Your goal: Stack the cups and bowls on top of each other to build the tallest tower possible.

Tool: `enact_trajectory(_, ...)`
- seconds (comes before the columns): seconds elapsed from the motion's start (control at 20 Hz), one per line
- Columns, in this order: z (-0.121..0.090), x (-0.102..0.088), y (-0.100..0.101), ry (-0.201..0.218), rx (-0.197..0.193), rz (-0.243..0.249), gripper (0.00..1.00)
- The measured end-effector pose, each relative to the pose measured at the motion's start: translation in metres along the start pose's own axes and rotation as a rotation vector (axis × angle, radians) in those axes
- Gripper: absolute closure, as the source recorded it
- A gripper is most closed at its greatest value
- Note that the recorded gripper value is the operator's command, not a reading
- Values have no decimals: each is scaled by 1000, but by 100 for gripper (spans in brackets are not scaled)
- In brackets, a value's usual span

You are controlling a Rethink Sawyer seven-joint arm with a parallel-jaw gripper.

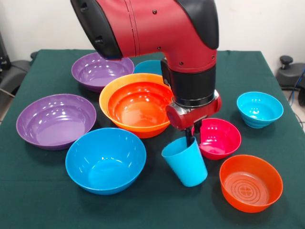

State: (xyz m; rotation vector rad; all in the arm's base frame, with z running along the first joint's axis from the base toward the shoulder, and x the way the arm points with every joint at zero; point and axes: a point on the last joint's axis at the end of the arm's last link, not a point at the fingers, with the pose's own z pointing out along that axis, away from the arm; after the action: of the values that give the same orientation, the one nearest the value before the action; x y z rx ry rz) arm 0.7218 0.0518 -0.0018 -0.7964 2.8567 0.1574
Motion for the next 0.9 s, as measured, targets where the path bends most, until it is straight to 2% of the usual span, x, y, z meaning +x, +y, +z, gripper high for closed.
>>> enact_trajectory(0.55,-11,-2,-3,15,6,-2,100)
enact_trajectory(0.75,-26,-4,-4,60,2,-4,100)
enact_trajectory(0.8,-39,-5,-2,100,-1,-7,100)
enact_trajectory(0.9,-46,-6,-1,122,-3,-9,100)
